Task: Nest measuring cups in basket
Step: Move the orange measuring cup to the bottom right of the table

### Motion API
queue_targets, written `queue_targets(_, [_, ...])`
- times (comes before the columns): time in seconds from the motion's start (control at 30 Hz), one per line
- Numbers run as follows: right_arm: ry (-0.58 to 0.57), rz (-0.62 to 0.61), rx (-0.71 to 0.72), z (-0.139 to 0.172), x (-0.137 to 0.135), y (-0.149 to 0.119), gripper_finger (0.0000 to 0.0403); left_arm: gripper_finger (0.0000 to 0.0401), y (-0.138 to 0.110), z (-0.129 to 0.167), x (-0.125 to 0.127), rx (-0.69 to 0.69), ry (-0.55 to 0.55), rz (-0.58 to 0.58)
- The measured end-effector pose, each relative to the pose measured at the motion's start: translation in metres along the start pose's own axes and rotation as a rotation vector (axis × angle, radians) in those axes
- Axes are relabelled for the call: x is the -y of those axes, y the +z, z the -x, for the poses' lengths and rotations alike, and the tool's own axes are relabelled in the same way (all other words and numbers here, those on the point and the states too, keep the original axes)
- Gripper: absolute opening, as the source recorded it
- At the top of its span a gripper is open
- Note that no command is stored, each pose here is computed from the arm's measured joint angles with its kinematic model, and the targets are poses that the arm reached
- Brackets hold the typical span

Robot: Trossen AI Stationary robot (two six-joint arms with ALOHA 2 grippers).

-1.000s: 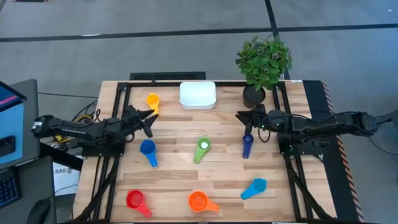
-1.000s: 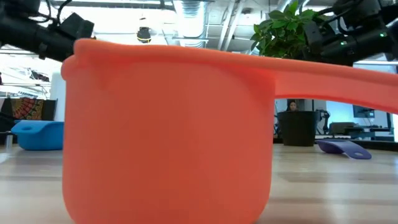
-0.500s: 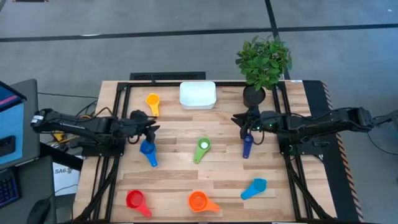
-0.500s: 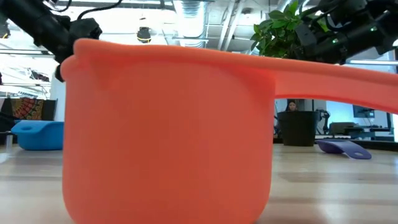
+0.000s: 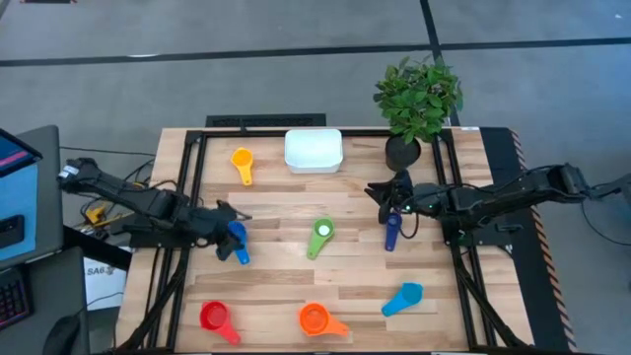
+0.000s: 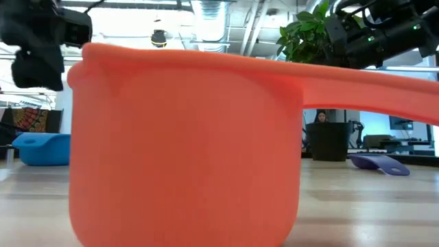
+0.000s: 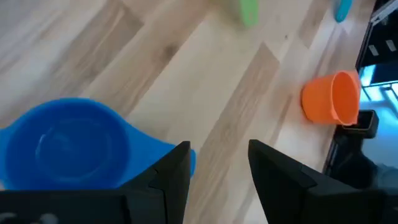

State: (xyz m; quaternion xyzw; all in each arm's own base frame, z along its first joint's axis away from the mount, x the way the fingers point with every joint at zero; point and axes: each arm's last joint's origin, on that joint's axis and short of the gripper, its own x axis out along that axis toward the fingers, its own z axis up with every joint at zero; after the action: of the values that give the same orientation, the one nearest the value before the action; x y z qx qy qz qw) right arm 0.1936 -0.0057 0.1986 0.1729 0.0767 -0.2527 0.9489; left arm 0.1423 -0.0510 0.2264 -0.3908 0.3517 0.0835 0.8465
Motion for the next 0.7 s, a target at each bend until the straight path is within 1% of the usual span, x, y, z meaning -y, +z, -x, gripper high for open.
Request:
queue_targets(0.07, [-0.007, 0.003, 0.009, -0.001, -0.004, -0.003, 0.0130, 0.0151, 0.000, -0.006, 0.007, 0.072, 0.002, -0.051])
queue_targets(0.13, [0.005, -0.001, 0.018, -0.003, -0.007, -0.004, 0.0130, 0.0151, 0.002, -0.015, 0.016, 0.140, -0.022, -0.112])
queue_targets(0.3, [0.034, -0.011, 0.034, -0.006, -0.016, -0.002, 0.0127, 0.0151, 0.007, -0.047, 0.042, 0.212, -0.161, -0.287])
queue_targets(0.4, [0.060, -0.021, 0.048, -0.005, -0.023, 0.005, 0.0128, 0.0151, 0.007, -0.064, 0.052, 0.170, -0.202, -0.336])
queue_targets(0.47, [0.089, -0.024, 0.049, -0.003, -0.029, 0.008, 0.0129, 0.0151, 0.008, -0.073, 0.059, 0.130, -0.197, -0.348])
queue_targets(0.57, [0.162, -0.019, 0.051, 0.001, -0.042, 0.013, 0.0129, 0.0151, 0.006, -0.086, 0.069, 0.085, -0.165, -0.377])
queue_targets(0.7, [0.208, 0.029, 0.032, 0.007, -0.057, 0.008, 0.0125, 0.0151, 0.009, -0.102, 0.084, 0.097, -0.132, -0.434])
